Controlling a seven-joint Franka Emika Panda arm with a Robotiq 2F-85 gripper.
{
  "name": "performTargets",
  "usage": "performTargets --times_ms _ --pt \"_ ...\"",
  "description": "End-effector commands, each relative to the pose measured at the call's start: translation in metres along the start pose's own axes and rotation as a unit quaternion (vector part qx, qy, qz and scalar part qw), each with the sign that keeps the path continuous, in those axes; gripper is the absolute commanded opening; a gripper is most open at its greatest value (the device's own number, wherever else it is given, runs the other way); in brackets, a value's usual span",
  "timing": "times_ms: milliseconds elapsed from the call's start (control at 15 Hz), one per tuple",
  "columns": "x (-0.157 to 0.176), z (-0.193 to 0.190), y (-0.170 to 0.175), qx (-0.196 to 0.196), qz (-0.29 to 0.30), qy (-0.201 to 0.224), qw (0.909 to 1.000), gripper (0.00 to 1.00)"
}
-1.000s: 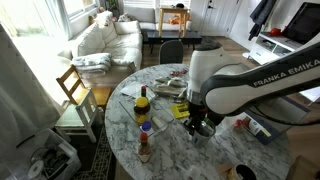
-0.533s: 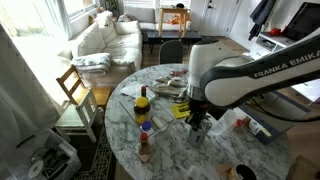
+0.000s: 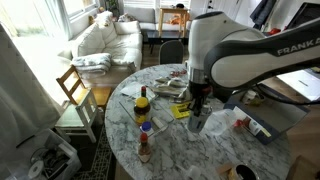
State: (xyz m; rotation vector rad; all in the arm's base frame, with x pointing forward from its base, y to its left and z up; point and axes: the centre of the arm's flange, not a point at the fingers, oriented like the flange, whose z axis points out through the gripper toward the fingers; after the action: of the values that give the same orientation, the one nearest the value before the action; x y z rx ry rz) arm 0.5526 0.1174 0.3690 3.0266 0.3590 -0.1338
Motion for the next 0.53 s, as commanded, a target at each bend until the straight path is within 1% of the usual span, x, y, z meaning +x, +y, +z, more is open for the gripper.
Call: performTargets --times_ms 0,133,267,467 --pt "0.003 -0.068 -0.018 -0.063 -0.065 0.036 0.9952 0.01" --pt "0.010 -0.099 -0.034 -0.086 -0.106 0.070 0.9882 0.01" --pt "0.021 -0.110 -0.049 -0.099 -0.152 0.101 0.9782 0.01" --pt "0.036 -0.107 -0.066 -0.096 -0.219 0.146 0.9599 0.01"
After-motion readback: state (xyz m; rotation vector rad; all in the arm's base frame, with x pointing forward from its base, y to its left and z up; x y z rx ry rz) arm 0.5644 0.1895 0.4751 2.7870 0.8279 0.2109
